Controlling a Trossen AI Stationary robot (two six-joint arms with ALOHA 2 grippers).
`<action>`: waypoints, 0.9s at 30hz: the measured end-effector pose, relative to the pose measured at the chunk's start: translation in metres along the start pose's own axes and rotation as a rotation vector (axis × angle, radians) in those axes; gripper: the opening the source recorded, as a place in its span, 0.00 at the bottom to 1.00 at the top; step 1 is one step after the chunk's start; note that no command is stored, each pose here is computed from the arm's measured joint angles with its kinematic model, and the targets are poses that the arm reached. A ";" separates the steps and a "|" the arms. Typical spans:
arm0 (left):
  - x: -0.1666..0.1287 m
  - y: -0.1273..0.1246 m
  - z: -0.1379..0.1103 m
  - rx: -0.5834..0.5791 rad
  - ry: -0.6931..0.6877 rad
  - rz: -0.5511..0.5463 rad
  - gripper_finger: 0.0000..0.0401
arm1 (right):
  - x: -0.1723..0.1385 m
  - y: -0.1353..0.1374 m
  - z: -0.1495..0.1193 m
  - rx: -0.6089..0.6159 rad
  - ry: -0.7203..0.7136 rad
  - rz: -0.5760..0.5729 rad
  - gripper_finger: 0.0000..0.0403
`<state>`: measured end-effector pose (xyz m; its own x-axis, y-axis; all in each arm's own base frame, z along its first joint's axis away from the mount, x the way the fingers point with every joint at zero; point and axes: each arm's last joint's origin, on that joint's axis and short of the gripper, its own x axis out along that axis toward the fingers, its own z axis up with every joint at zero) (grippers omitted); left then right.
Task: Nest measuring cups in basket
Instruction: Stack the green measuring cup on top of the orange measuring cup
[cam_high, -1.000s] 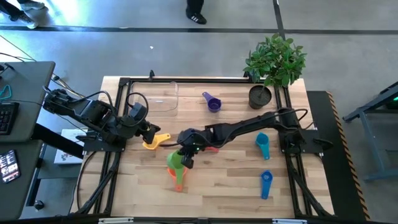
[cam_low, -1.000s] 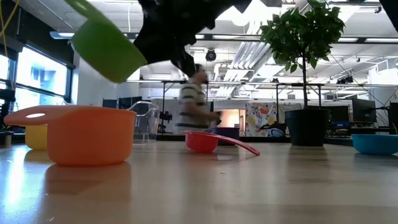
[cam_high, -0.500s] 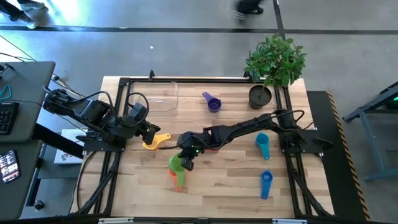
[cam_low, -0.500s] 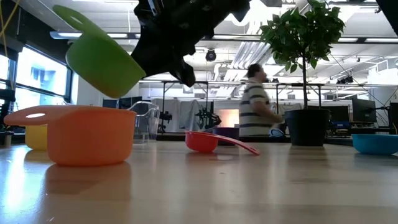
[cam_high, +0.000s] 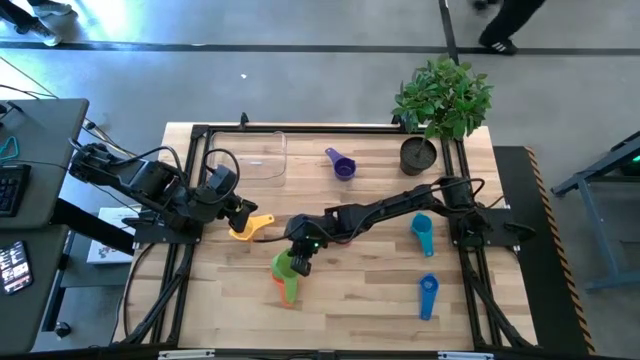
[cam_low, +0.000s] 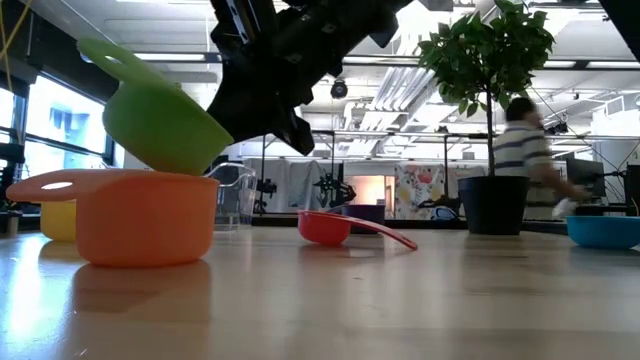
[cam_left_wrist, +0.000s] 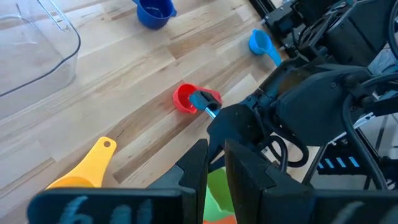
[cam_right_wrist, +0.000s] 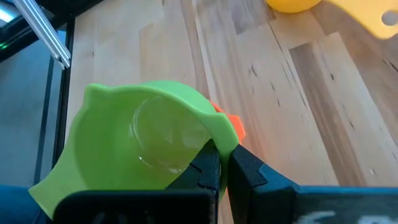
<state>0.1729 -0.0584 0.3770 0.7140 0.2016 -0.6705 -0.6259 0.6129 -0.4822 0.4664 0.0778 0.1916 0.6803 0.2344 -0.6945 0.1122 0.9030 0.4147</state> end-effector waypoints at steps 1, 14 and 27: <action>0.000 0.000 0.000 0.000 0.000 0.001 0.12 | 0.000 0.000 0.000 -0.001 -0.001 0.001 0.00; 0.000 0.000 0.000 0.007 0.000 0.000 0.12 | 0.010 -0.003 -0.005 -0.017 0.027 0.016 0.04; 0.000 0.000 0.000 0.027 0.006 0.001 0.12 | 0.010 -0.003 -0.006 0.008 0.044 0.023 0.04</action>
<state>0.1728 -0.0586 0.3767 0.7117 0.1974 -0.6742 -0.6177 0.6329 -0.4668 0.4681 0.0795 0.1794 0.6504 0.2708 -0.7097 0.1030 0.8942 0.4356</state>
